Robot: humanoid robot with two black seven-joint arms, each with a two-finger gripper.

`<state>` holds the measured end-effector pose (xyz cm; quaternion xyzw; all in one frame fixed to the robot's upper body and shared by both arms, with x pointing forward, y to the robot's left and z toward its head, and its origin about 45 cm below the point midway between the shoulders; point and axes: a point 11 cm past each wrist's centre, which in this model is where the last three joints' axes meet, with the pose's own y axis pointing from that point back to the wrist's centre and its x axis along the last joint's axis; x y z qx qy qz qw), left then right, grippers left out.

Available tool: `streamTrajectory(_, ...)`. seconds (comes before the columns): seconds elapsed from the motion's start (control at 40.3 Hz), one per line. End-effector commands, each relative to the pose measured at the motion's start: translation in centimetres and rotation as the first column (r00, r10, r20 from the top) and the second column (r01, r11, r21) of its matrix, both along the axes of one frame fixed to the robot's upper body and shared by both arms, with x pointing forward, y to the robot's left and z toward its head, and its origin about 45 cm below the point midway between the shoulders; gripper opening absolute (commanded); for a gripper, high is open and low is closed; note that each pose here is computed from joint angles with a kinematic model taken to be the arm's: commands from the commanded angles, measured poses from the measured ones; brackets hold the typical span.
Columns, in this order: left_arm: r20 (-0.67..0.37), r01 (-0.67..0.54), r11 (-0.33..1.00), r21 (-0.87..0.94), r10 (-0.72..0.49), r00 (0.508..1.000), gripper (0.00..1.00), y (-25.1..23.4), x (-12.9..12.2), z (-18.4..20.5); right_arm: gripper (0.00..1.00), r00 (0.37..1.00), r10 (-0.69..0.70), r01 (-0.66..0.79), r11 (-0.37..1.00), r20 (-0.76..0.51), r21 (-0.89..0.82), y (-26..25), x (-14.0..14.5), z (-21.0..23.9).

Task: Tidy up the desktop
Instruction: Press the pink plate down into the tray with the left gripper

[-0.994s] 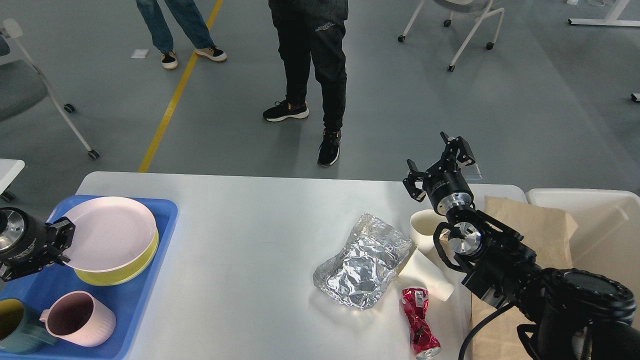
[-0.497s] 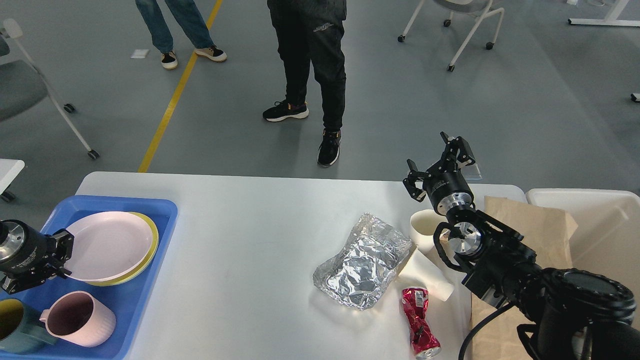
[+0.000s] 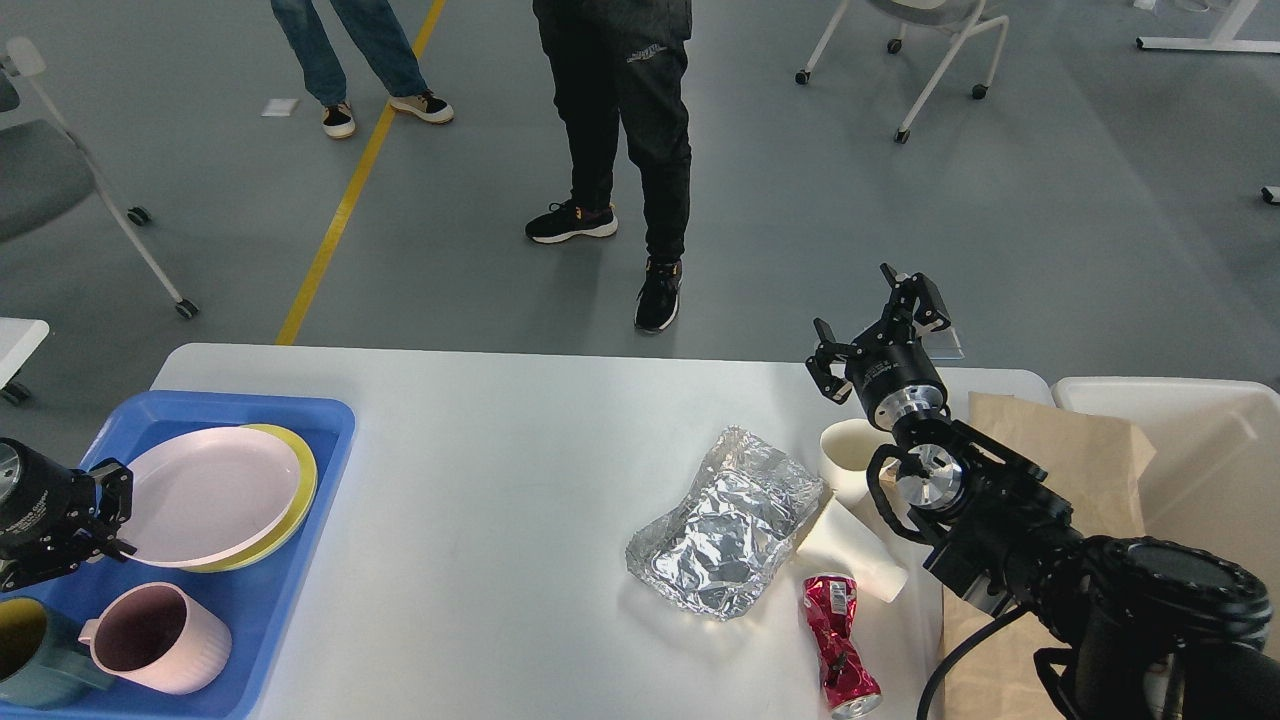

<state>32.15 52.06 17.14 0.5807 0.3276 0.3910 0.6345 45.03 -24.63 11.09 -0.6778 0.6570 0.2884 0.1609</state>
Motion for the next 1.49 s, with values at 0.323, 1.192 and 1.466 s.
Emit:
streamTrajectory(0.323,-0.016,0.006,0.999,-0.043,-0.007,1.000,0.00,1.5,-0.8,0.6,1.00,1.000,0.000,0.000,1.000,0.000,0.000,0.0,0.0,0.0)
streamTrajectory(1.192,0.040,-0.082,0.988,0.130,0.077,0.996,0.00,-0.1,1.5,-1.9,1.00,1.000,0.000,0.000,1.000,0.000,0.000,0.0,0.0,0.0)
streamTrajectory(1.466,0.049,-0.098,0.985,0.139,0.092,0.995,0.00,0.0,1.6,-1.9,1.00,1.000,0.000,0.000,1.000,0.000,0.000,0.0,0.0,0.0)
